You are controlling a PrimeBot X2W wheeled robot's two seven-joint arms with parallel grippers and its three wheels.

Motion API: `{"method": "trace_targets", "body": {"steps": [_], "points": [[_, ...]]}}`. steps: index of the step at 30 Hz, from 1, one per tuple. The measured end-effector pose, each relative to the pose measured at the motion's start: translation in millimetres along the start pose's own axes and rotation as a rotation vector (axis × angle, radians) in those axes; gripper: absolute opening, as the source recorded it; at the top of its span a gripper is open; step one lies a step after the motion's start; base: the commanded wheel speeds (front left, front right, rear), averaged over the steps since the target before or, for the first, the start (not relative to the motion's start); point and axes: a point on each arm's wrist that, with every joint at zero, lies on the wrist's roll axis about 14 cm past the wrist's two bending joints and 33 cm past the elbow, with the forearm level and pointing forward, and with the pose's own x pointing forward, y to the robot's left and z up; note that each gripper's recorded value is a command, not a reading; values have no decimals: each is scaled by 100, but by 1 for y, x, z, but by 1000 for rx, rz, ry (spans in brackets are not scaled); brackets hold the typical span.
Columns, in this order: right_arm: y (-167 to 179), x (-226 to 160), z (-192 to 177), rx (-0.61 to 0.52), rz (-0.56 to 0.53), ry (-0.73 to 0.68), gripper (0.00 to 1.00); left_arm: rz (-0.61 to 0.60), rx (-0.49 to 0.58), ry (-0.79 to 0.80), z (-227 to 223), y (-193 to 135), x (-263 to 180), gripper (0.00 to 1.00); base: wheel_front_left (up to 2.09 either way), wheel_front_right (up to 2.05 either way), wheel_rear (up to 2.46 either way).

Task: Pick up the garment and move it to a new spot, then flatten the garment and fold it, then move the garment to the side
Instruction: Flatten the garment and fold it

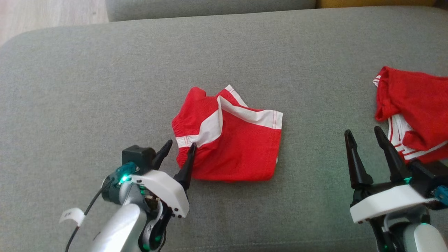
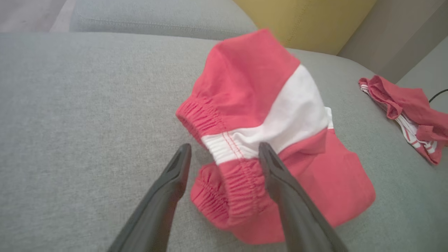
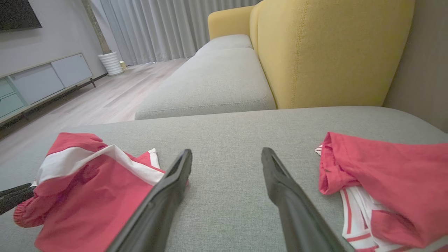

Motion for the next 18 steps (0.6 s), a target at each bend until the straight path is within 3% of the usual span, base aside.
{"method": "trace_targets", "body": {"steps": [3,4,5,6,18], "points": [[-2,0,-3,4,-7,7,100,-6,-28,23,-7,0,2,100,0,0,0],[-2,0,-3,8,-9,8,100,-7,-38,27,-9,0,2,94,0,0,0],[-3,0,-3,11,-9,10,100,-10,-38,30,-10,-1,3,52,0,0,0],[-3,0,-4,13,-10,11,100,-17,-41,28,-10,-1,3,0,0,0,0],[1,27,-21,5,28,70,100,-11,-10,-58,10,5,8,0,0,0,0]]}}
